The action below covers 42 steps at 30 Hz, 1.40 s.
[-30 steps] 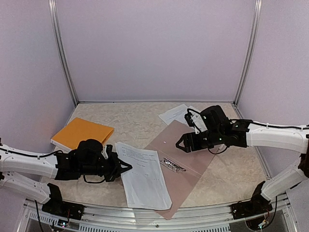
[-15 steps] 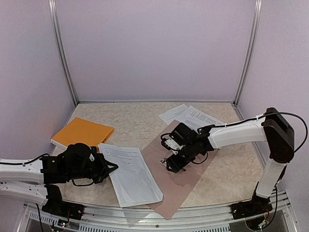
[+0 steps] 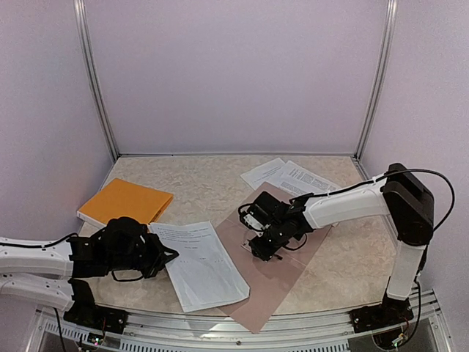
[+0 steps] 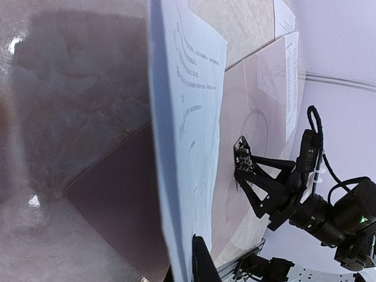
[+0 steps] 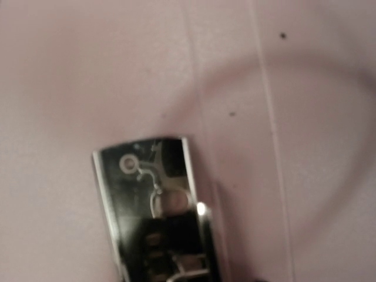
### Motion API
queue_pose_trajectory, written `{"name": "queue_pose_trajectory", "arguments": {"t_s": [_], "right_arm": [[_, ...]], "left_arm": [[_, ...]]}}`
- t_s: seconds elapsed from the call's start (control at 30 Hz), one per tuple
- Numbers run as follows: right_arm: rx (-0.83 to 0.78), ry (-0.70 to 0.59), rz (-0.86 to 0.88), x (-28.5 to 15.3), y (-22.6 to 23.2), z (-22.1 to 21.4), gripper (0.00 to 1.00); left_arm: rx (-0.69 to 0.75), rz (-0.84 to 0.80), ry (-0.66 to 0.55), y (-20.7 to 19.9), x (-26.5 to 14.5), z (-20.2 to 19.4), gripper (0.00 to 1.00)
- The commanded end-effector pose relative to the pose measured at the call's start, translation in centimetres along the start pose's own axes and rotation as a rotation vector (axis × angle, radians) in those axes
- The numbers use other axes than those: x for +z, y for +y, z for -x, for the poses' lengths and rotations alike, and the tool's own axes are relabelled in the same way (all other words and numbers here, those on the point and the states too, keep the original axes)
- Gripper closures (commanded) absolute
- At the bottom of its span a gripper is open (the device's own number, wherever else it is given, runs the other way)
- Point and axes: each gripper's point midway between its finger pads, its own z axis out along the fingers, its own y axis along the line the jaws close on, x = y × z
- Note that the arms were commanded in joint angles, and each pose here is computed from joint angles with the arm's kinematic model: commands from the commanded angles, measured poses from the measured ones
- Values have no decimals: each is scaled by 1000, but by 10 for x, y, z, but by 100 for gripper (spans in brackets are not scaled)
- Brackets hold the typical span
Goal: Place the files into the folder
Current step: Move the folder to the center of the board, then place the file on the spring clip of the folder.
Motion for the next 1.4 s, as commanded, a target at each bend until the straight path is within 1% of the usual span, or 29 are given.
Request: {"name": "queue_pose_trajectory", "arguments": {"t_s": [0.0,0.1,0.23,0.27,0.5,0.57,0.63,0.77,0.9,1.03,1.17,1.27,1.37], "right_arm": [[110,60,-85,16,-12,-27,58],[188,9,-85,12,-12,-18,61],[262,-39,-85,14,-12,-5,64],[280,-46,-86,15,-12,-1,65],[329,-84,-94,21,-10,22,67],[327,-86,-94,20,-10,25,63],[319,-91,-85,17,-8,28,56],[300,-132,-51,-3,-3,41,43],[297,-182,-31,-29,-3,54,36],[300,-254,-60,-64,-12,70,33],[310,-298,-94,-89,-29,79,33],[324,-307,-110,-96,-41,77,33],[339,-311,-122,-99,-51,74,33]], "left_arm": [[31,-13,7,-3,4,1,100],[52,-63,-18,-16,2,5,100],[115,-105,-94,-34,-10,20,100],[133,-86,-107,-32,-12,23,100],[197,-198,-153,-64,-28,36,100],[207,-243,-152,-75,-31,37,100],[225,-275,-146,-85,-32,37,100],[268,-321,-134,-105,-32,37,100],[283,-371,-124,-124,-32,38,100],[277,-427,-96,-144,-32,34,100],[256,-481,-58,-160,-29,29,100],[234,-519,-18,-168,-27,23,100],[200,-545,4,-167,-22,20,100]]}}
